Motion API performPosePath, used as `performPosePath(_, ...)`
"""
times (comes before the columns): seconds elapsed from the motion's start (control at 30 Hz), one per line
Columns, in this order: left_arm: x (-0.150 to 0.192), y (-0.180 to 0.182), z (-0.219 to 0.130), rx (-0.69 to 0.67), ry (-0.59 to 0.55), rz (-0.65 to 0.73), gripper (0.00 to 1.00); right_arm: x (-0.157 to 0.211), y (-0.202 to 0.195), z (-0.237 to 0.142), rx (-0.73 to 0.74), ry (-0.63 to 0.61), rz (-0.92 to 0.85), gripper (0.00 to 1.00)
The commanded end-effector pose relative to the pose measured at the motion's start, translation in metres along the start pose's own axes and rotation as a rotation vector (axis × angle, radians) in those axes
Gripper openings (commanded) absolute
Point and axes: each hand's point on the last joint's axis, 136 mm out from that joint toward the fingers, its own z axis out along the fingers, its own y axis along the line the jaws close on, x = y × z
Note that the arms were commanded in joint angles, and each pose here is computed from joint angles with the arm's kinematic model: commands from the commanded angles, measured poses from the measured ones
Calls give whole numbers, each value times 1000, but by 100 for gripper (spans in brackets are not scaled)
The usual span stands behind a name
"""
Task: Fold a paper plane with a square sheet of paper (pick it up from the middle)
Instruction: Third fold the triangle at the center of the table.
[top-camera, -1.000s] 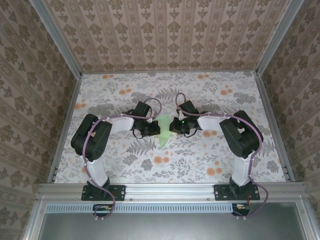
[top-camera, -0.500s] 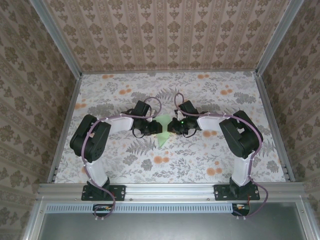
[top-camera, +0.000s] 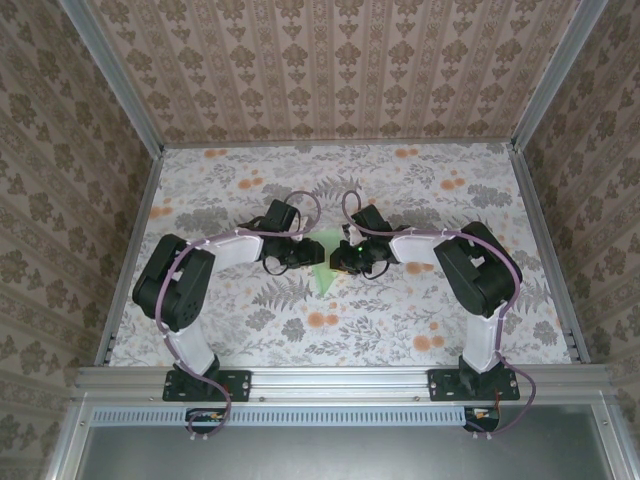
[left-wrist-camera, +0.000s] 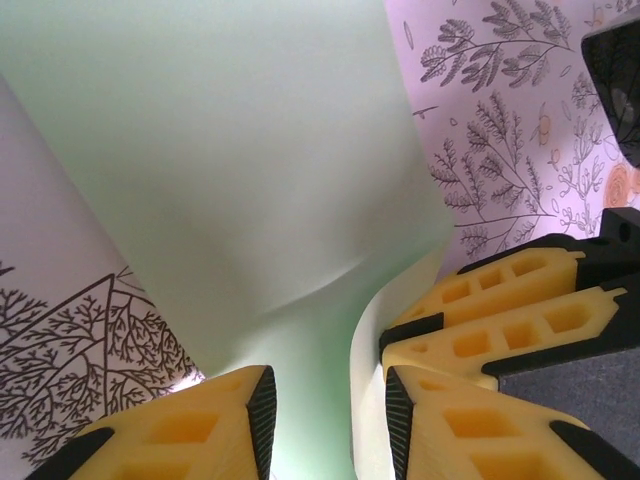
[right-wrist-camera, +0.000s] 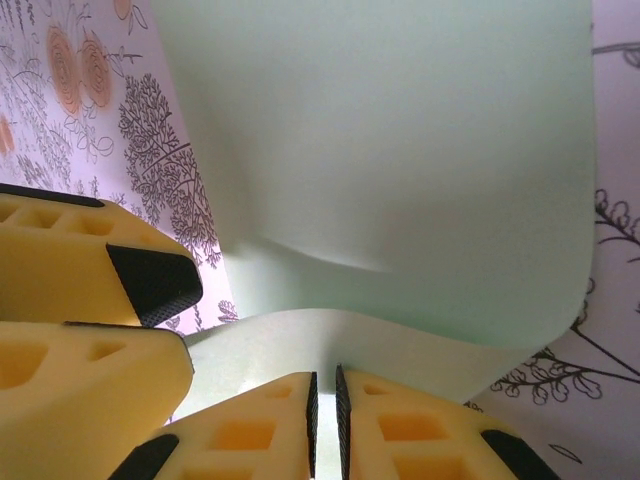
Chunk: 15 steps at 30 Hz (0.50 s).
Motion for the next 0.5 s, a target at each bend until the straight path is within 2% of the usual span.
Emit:
performPosePath(0.0, 6, -3, -1, 26, 12, 9, 37, -4, 5, 4, -14, 1, -15, 17)
performPosePath(0.1, 7, -5, 0, 43, 15, 8, 34, -5, 6, 4, -11, -1, -13, 17)
performPosePath(0.37, 7, 6, 4, -2, 22, -7, 11, -6, 6, 1, -5, -9, -20, 17)
performPosePath(0.47, 7, 13, 4, -29, 17, -15, 7, -6, 6, 1, -1, -9, -26, 17)
